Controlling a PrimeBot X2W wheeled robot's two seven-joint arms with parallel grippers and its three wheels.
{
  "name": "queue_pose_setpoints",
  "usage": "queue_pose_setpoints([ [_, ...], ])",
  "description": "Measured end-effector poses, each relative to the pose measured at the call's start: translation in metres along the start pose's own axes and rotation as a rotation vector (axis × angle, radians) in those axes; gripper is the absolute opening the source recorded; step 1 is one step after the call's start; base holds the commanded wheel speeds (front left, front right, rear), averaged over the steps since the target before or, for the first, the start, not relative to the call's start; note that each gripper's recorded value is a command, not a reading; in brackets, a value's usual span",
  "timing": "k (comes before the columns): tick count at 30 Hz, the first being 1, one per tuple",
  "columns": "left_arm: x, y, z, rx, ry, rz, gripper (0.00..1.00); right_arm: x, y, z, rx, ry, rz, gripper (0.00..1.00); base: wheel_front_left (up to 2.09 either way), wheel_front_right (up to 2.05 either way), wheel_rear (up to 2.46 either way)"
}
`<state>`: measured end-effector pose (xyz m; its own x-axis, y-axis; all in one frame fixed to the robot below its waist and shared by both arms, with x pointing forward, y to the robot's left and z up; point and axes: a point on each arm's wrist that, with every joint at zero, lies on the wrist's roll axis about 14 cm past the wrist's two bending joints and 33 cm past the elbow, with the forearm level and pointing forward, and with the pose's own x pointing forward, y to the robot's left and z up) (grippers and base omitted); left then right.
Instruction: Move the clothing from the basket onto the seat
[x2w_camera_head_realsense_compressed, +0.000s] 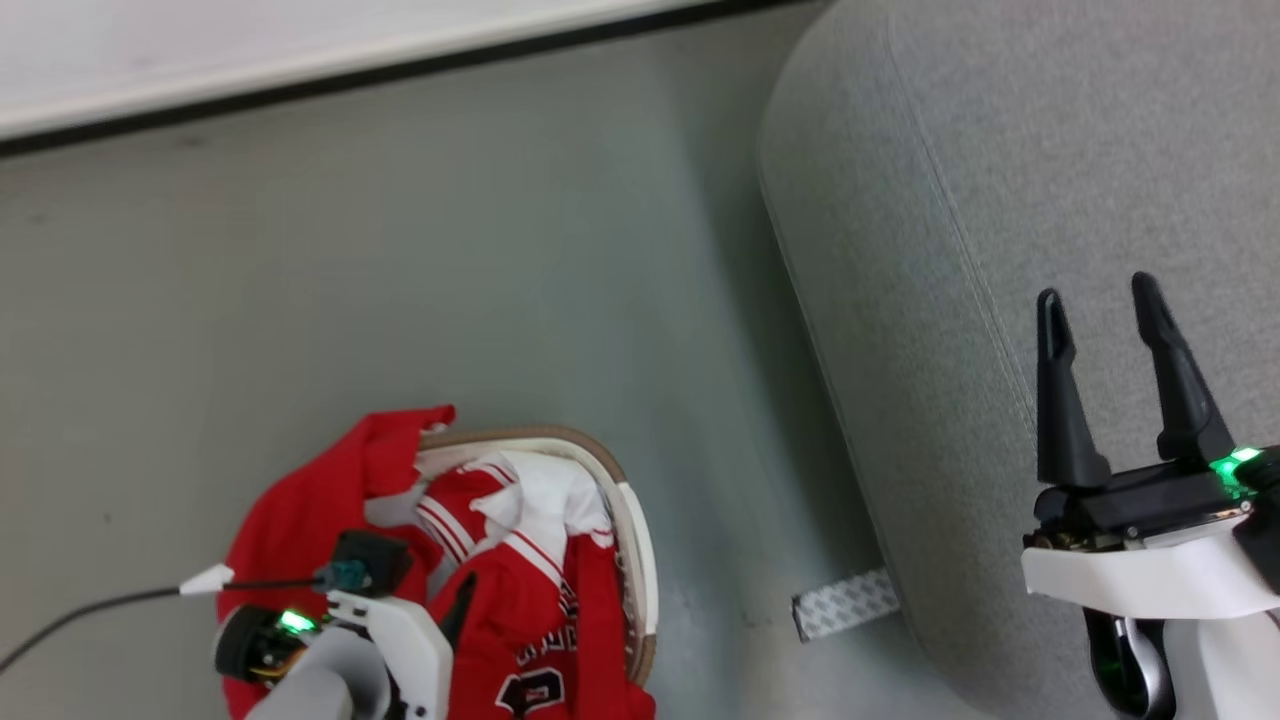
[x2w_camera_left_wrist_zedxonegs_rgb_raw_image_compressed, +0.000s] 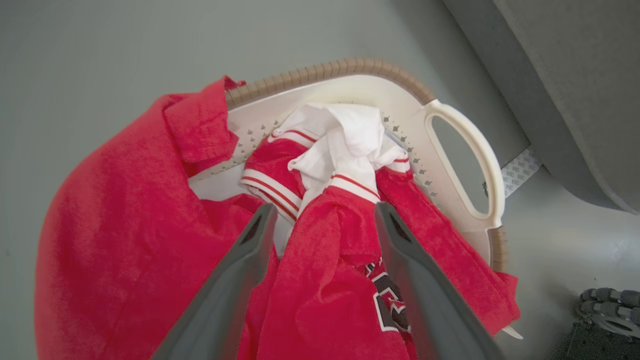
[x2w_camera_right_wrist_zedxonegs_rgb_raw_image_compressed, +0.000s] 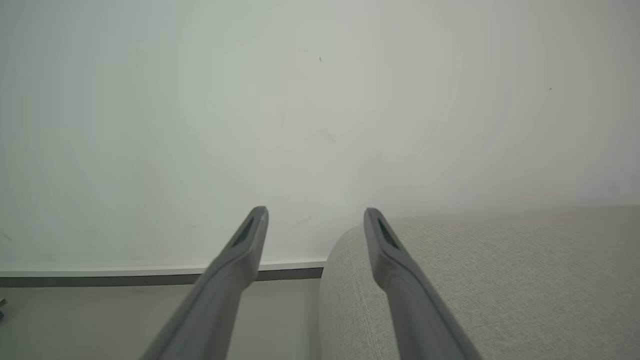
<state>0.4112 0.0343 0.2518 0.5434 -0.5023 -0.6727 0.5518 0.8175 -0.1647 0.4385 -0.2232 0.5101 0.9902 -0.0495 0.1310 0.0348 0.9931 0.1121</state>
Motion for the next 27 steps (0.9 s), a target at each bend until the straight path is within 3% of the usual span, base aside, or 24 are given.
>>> queue_pose_setpoints([
  [13, 0.048, 0.005, -0.095, 0.036, 0.379, -0.099, 1.0, 0.02, -0.032, -0.024, -0.03, 0.026, -0.076, 1.0, 0.0, 0.0, 0.0],
  [26, 0.076, 0.01, -0.143, 0.065, 0.55, -0.134, 1.0, 0.017, -0.048, -0.058, -0.039, 0.114, -0.118, 1.0, 0.0, 0.0, 0.0],
  [27, 0.078, 0.009, -0.144, 0.066, 0.553, -0.136, 0.82, 0.017, -0.049, -0.059, -0.04, 0.118, -0.12, 1.0, 0.0, 0.0, 0.0],
])
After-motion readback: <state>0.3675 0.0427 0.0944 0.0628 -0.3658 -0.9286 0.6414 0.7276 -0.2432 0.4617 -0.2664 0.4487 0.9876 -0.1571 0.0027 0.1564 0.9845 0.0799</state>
